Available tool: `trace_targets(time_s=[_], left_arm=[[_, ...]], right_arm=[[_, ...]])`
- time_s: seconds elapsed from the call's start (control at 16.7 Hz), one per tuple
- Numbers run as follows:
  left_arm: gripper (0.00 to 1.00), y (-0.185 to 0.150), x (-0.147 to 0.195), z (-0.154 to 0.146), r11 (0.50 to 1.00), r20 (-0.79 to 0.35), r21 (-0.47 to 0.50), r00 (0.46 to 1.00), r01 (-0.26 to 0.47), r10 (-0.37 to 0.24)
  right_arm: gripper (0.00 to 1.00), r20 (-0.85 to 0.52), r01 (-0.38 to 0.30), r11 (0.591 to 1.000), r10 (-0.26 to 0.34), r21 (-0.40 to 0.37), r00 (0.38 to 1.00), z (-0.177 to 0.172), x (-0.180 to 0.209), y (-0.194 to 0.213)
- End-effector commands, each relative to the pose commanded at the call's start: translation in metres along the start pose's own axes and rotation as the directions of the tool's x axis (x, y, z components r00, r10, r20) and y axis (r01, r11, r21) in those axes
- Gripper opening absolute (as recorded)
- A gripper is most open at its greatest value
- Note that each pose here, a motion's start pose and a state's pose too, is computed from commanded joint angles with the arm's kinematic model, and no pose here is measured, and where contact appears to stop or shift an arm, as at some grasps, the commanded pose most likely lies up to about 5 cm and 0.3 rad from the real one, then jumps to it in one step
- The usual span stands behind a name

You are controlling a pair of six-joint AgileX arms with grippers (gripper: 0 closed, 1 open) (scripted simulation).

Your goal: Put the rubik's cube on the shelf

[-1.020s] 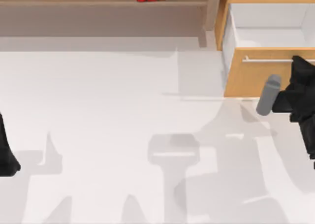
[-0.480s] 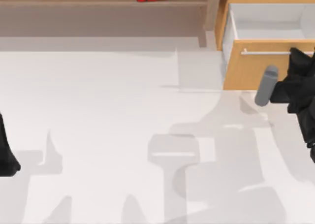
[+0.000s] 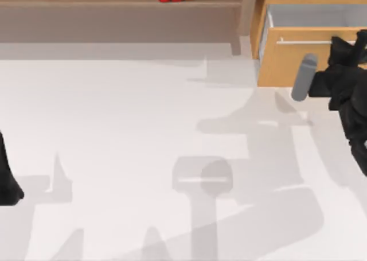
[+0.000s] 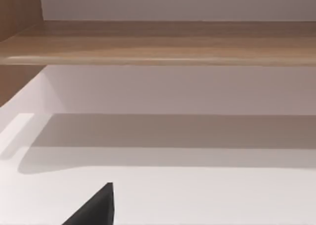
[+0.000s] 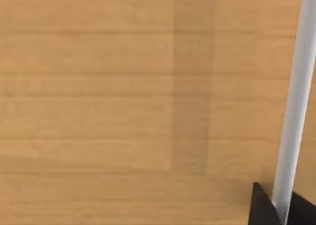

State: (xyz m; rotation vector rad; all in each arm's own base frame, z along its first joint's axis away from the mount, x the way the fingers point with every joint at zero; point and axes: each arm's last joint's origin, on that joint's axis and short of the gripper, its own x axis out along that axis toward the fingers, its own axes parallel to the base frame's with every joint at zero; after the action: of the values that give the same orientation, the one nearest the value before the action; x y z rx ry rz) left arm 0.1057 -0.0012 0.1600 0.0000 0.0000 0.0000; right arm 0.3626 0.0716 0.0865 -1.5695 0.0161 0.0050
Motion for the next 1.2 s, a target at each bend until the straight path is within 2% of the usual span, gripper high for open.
trace_targets(time_s=[0.18,0.54,1.2], left_arm=[[1.0,0.0,0.0,0.0,1.0,0.0,0.0,1.0,0.0,0.0],[1.0,0.0,0.0,0.0,1.0,0.0,0.0,1.0,0.0,0.0],[1.0,0.0,0.0,0.0,1.0,0.0,0.0,1.0,0.0,0.0]], right_arm=[[0.0,-0.001,0.005,1.0,-0.005,0.002,1.0,-0.001,0.014,-0.002],[0.0,-0.002,0.009,1.0,-0.009,0.005,1.0,0.0,0.017,-0.003],[0.0,0.0,0.004,1.0,-0.004,0.004,1.0,0.0,0.076,-0.003]])
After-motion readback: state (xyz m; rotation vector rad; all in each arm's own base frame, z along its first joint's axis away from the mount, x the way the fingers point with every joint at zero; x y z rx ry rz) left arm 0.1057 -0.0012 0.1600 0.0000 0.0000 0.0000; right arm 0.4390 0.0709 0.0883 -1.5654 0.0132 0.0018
